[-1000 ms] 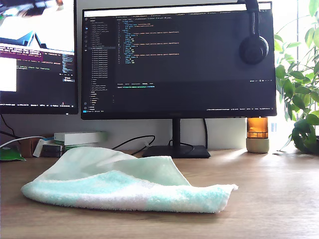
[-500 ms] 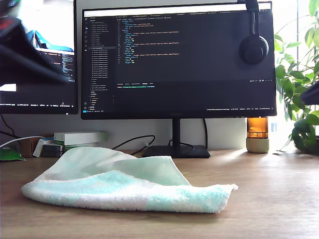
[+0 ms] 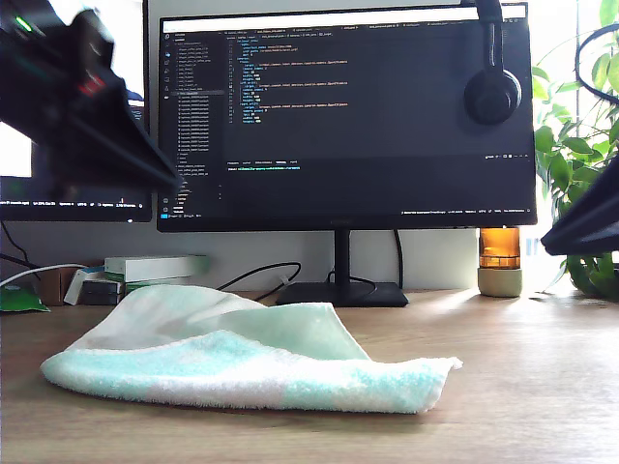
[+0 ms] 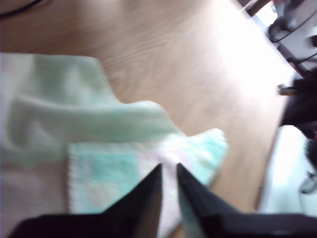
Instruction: Fold the tea towel to a neat square and place it to the right
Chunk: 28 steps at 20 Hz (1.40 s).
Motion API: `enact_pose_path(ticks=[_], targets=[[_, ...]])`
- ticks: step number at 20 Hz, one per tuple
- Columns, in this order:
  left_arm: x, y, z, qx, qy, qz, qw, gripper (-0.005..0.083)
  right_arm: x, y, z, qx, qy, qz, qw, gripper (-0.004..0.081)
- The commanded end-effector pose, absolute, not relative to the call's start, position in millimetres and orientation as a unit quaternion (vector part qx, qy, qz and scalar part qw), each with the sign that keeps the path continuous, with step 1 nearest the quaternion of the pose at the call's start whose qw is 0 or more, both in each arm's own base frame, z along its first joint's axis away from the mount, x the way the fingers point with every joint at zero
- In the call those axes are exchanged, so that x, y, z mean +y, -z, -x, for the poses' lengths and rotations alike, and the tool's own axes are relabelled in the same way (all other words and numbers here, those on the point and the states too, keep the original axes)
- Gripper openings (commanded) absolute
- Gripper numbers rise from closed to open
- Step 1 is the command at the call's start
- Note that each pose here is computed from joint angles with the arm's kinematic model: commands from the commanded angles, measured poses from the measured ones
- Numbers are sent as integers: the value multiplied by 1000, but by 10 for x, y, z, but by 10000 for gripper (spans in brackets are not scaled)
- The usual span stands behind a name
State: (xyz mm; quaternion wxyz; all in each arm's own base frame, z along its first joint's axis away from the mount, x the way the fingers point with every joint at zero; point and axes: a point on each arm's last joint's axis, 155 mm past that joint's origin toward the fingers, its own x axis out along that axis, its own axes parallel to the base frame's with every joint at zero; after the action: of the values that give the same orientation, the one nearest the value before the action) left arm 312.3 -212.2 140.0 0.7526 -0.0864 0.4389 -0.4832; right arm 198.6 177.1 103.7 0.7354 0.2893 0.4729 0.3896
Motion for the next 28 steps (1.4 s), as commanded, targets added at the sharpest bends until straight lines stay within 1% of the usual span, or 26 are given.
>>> enact_pose_path(ticks=[1,3,4,5,13,17,21,25,28], targets=[[-2121,-1267,-3197,457,476,80,747,260,1808,-1055,-2015,476,-394,-280,735,84],[-2112,-1114,-3276,484,460,72,741,380,1824,-1013,-2052,485,-385,-270,737,155],[-2125,-1039,-3307,496,455,69,737,413,1830,-996,-2074,489,-381,-264,739,178],[-2136,-974,-3328,505,452,67,733,425,1838,-975,-2091,491,-381,-254,741,185],[-2232,-524,-3506,561,430,28,707,426,1834,-727,-2135,522,-357,-225,741,194],[-2265,-380,-3528,577,425,20,697,425,1815,-703,-2181,518,-351,-219,749,194],[-2311,-212,-3443,594,430,12,680,425,1824,-728,-2219,509,-355,-217,754,194],[-2348,-198,-3407,595,433,5,676,424,1832,-753,-2257,500,-358,-215,759,194],[-2373,-192,-3338,603,436,4,668,388,1833,-756,-2265,499,-358,-215,760,194]])
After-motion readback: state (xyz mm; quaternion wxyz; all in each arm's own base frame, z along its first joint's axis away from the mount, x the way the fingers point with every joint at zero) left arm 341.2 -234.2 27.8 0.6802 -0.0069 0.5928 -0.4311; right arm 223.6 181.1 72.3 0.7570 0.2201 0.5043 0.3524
